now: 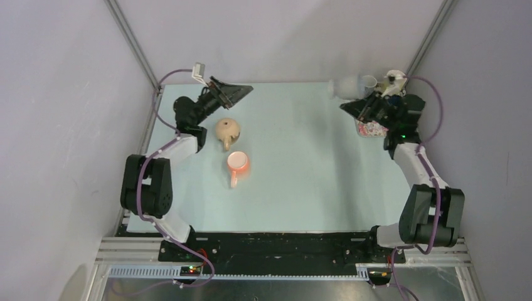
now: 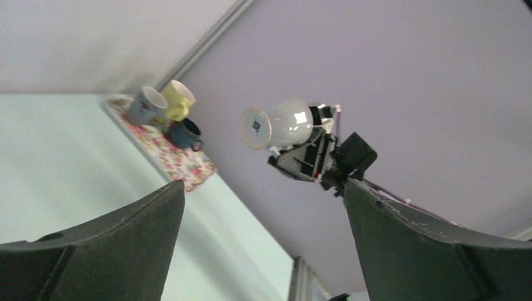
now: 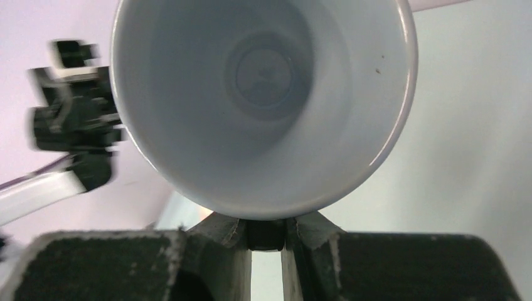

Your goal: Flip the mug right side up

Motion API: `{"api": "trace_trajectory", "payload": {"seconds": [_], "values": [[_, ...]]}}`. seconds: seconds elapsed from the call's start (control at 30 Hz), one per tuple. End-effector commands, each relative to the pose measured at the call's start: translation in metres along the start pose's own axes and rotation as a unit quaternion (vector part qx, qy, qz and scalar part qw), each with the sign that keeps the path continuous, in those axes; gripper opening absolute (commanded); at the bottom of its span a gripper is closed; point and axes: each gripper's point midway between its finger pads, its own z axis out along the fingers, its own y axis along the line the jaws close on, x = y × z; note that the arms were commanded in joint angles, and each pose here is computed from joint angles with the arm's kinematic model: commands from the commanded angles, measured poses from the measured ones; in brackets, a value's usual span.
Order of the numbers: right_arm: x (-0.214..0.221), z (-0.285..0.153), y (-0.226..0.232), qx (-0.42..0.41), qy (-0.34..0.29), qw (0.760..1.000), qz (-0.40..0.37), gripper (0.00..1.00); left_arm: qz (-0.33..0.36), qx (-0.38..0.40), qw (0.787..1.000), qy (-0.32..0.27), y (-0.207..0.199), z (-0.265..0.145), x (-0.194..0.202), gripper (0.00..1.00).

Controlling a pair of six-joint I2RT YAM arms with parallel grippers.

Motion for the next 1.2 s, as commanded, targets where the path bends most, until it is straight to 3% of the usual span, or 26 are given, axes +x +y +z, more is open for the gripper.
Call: {"api": "trace_trajectory", "payload": {"seconds": [0.0, 0.13, 0.17, 0.2, 0.23, 0.27, 0.3, 0.43, 0.63, 0.93, 1.17], "values": [[-0.041, -0.046, -0.025, 0.106, -0.028, 0.978, -0.177, 0.00, 0.098, -0.005, 0.995, 0.007, -0.022, -0.024, -0.024, 1.00], [-0.051, -0.085, -0.072, 0.221, -0.024, 0.949, -0.223, 0.00, 0.143, -0.078, 0.986, 0.018, 0.002, -0.055, -0.031, 1.00], [-0.047, -0.091, -0.082, 0.241, -0.012, 0.943, -0.230, 0.00, 0.189, -0.092, 0.978, 0.013, 0.002, -0.063, -0.039, 1.00], [-0.051, -0.099, -0.094, 0.274, -0.015, 0.932, -0.236, 0.00, 0.173, -0.127, 0.976, 0.029, 0.015, -0.071, -0.032, 1.00], [-0.051, -0.107, -0.109, 0.307, -0.006, 0.919, -0.246, 0.00, 0.220, -0.146, 0.964, 0.025, 0.015, -0.081, -0.042, 1.00], [-0.051, -0.112, -0.117, 0.324, -0.002, 0.912, -0.250, 0.00, 0.208, -0.182, 0.960, 0.034, 0.028, -0.092, -0.037, 1.00], [-0.052, -0.118, -0.131, 0.351, 0.004, 0.900, -0.259, 0.00, 0.246, -0.194, 0.949, 0.036, 0.026, -0.101, -0.042, 1.00], [-0.056, -0.136, -0.170, 0.416, 0.014, 0.870, -0.264, 0.00, 0.278, -0.275, 0.917, 0.077, 0.042, -0.138, -0.030, 1.00], [-0.065, -0.154, -0.217, 0.477, 0.022, 0.844, -0.246, 0.00, 0.330, -0.322, 0.879, 0.123, 0.048, -0.177, -0.012, 1.00], [-0.067, -0.165, -0.273, 0.534, 0.049, 0.814, -0.224, 0.00, 0.337, -0.340, 0.868, 0.135, 0.054, -0.195, -0.005, 1.00], [-0.066, -0.164, -0.297, 0.547, 0.068, 0.809, -0.206, 0.00, 0.325, -0.344, 0.869, 0.142, 0.062, -0.199, 0.003, 1.00]]}}
